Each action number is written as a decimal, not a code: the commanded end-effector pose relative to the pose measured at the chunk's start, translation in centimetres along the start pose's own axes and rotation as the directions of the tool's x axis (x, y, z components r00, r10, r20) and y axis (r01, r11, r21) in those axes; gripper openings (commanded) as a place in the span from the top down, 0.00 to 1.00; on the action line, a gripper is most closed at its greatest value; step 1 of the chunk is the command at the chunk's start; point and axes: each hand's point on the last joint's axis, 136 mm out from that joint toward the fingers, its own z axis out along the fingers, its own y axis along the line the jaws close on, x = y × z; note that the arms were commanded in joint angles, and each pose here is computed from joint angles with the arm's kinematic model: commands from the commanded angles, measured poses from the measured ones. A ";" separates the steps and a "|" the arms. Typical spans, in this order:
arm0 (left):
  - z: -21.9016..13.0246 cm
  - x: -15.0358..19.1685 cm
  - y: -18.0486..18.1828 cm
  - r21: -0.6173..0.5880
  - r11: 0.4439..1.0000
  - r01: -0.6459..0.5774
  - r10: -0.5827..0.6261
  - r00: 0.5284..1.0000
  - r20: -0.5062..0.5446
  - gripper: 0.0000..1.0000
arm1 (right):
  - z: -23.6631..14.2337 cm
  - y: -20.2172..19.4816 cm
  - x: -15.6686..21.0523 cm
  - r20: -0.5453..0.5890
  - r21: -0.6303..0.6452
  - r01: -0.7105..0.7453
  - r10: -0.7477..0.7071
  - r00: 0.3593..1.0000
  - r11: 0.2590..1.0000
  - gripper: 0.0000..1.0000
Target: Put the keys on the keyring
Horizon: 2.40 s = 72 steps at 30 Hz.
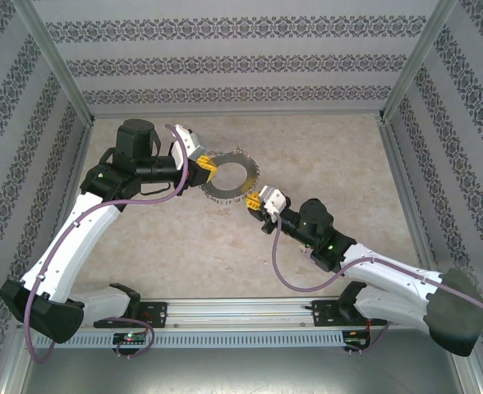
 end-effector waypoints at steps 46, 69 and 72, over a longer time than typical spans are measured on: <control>-0.1 -1.2 0.1 -0.036 0.999 -0.015 0.015 1.000 0.006 1.00 | -1.6 2.4 -3.0 0.086 -0.120 0.070 -0.060 0.995 0.990 0.90; -0.5 -1.4 -0.2 -0.050 0.999 -0.018 0.019 1.000 0.011 1.00 | -0.3 0.2 -2.4 0.038 0.022 0.140 -0.140 0.989 0.990 0.86; -0.5 -1.4 -0.1 -0.049 0.999 -0.016 0.016 1.000 0.012 1.00 | -0.1 0.2 -2.5 0.041 0.020 0.141 -0.141 0.989 0.990 0.85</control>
